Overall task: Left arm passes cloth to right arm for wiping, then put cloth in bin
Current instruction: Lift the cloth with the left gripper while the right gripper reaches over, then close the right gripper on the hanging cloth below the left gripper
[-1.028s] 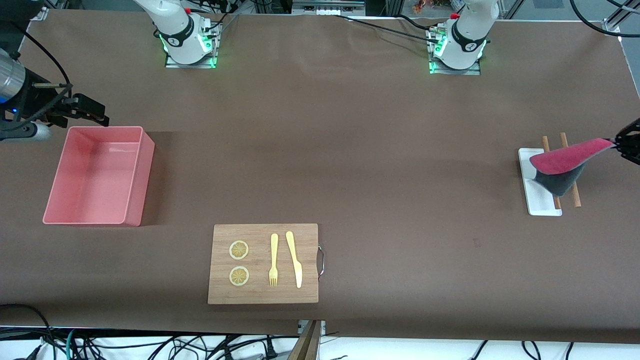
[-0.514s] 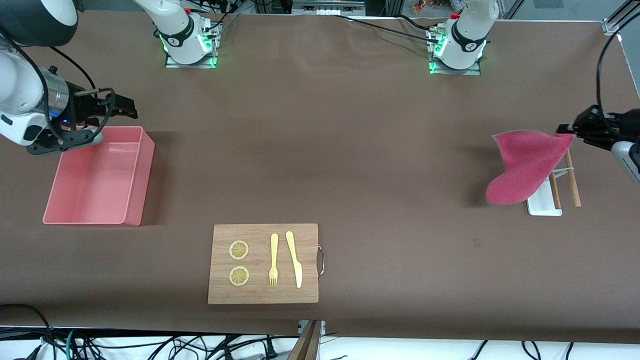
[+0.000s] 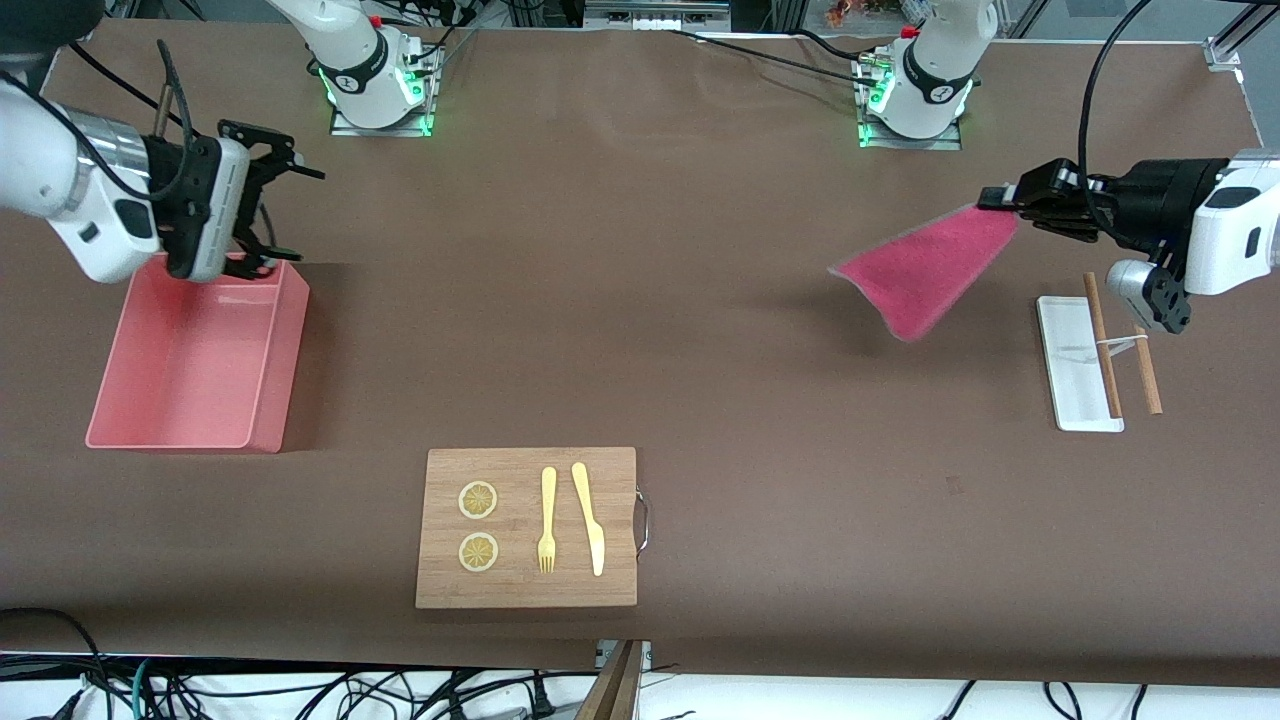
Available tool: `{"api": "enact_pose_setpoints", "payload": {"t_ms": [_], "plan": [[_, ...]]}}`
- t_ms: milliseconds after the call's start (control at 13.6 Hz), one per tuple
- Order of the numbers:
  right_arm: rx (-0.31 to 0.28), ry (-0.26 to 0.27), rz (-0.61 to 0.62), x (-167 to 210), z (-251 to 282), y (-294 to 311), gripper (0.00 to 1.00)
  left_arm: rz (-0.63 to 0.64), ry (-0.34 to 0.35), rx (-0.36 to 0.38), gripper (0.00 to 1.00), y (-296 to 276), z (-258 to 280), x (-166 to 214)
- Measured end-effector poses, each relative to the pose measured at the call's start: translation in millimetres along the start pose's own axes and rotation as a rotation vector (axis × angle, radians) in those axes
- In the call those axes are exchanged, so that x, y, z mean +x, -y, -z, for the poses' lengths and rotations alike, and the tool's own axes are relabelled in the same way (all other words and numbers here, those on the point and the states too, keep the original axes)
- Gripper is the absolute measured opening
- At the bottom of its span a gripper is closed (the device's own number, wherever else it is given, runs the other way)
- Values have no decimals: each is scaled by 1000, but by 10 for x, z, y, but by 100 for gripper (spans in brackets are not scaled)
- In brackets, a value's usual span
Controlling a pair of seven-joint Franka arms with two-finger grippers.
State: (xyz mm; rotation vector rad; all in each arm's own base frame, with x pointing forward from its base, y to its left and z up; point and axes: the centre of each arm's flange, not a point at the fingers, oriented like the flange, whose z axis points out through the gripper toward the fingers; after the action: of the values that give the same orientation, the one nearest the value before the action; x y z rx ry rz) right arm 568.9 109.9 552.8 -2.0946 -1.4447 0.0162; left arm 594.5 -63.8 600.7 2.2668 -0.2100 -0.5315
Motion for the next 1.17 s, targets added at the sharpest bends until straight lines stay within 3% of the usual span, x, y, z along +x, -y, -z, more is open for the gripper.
{"api": "enact_pose_setpoints", "payload": {"t_ms": [220, 441, 661, 881, 1175], "plan": [[114, -134, 222, 61, -390, -402, 100, 50, -38, -152, 2, -292, 0, 70], [101, -285, 393, 154, -536, -640, 100, 121, -69, -202, 2, -778, -230, 185], [121, -447, 470, 230, -693, -703, 100, 158, -81, -228, 2, -1263, -547, 249], [104, -528, 483, 284, -912, -716, 100, 214, -136, -261, 2, -1593, -838, 387], [40, -572, 517, 574, -1347, -544, 100, 333, -258, -320, 2, -2125, -1298, 544]]}}
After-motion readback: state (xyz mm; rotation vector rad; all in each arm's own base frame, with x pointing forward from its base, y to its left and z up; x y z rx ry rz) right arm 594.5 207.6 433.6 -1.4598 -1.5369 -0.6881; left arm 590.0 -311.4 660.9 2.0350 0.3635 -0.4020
